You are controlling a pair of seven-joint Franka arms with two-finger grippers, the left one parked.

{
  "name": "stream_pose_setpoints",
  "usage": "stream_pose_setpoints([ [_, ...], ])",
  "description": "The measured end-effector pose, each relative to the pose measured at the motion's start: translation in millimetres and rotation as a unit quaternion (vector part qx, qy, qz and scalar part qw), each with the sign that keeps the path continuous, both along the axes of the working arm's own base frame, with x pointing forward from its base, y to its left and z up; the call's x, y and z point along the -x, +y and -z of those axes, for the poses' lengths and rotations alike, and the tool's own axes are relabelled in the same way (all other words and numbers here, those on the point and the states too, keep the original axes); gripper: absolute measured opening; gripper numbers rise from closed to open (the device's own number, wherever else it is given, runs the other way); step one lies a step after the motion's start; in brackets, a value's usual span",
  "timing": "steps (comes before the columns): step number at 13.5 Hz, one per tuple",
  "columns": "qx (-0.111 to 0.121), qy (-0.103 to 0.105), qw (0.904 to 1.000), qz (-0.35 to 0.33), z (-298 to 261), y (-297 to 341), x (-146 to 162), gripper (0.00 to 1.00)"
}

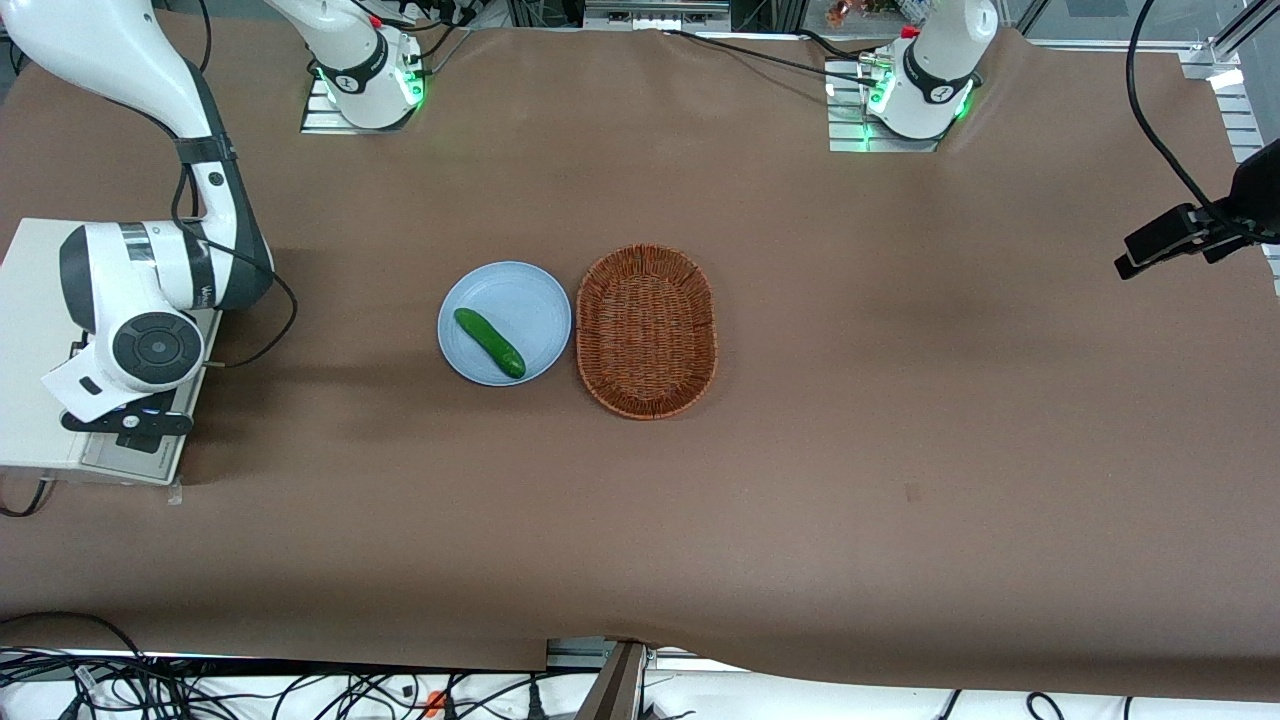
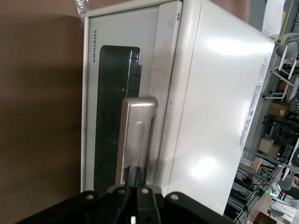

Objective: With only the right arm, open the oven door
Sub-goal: 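Hook the right gripper on the door handle and pull it outward, then swing the door down with the right gripper, lowering it open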

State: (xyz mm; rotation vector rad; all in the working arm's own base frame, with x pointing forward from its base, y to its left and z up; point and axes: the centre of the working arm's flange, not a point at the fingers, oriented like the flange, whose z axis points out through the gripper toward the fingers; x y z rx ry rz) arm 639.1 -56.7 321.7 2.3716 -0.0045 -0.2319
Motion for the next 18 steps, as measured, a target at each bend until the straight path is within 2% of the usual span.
stream_pose_setpoints([
  [4,-0.001,-0.005,1.0,0.003,2,10,0,0.01],
  [10,-0.045,-0.009,0.999,0.0,17,50,-1,0.01],
  [18,-0.08,-0.008,0.9966,-0.015,51,84,-3,0.01],
])
